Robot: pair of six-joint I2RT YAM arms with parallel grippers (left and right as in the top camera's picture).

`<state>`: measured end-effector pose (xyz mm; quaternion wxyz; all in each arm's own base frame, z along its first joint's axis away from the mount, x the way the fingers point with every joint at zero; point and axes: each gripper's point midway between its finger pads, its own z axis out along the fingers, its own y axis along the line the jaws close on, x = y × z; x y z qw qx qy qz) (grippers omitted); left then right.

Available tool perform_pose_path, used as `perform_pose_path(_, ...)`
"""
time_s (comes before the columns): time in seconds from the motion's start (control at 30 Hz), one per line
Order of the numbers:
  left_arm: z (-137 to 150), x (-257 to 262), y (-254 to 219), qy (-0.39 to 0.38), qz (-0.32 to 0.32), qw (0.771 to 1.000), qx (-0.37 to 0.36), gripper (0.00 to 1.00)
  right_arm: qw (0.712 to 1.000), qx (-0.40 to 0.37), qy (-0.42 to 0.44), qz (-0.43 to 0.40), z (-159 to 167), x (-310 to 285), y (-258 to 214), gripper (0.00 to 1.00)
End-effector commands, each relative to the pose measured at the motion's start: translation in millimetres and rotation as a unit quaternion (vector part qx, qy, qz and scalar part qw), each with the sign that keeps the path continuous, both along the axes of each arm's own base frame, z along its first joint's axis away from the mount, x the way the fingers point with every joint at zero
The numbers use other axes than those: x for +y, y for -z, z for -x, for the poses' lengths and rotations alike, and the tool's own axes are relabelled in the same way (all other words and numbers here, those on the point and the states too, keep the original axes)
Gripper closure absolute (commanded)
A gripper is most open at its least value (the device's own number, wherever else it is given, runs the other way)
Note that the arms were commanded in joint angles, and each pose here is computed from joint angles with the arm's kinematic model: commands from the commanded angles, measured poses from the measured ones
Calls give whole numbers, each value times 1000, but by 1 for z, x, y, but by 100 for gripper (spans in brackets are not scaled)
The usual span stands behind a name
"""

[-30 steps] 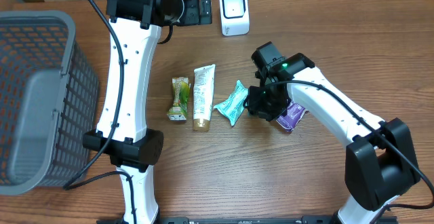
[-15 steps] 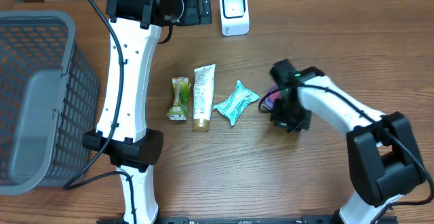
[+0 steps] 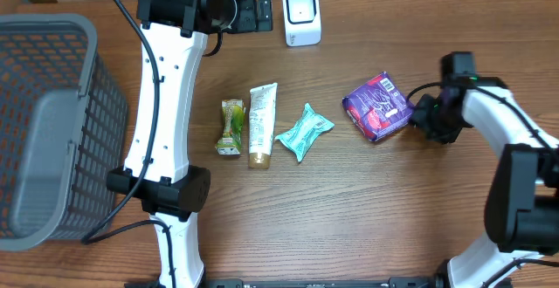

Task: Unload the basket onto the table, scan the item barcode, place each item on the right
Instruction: 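Close the right gripper on the purple pad package, then lift the purple package up with the right gripper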

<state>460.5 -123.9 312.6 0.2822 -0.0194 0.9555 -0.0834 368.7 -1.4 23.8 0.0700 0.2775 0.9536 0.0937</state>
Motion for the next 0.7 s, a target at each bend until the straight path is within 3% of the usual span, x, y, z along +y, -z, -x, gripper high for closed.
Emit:
perform_pose_path(0.0, -1, -2, 2, 9, -10, 1000, -1, 1, 982, -90, -58, -153, -25, 22, -28, 41)
perform_pose_path(0.03, -1, -2, 2, 8, -10, 1000, -1, 0, 979, -101, -57, -170, -29, 22, -32, 40)
perform_pose_path(0.13, -1, -2, 2, 9, -10, 1000, -1, 0, 971, -98, -33, -215, -23, 17, -39, 12)
perform_pose_path(0.17, -1, -2, 2, 9, -10, 1000, -1, 1, 971, -90, -33, -217, -20, 19, -38, 11)
perform_pose_path(0.27, -1, -2, 2, 9, -10, 1000, -1, 1, 971, -77, -42, -221, -16, 31, -36, 11)
perform_pose_path(0.67, -1, -2, 2, 8, -10, 1000, -1, 0, 975, -48, -17, -215, -12, 57, 4, 28)
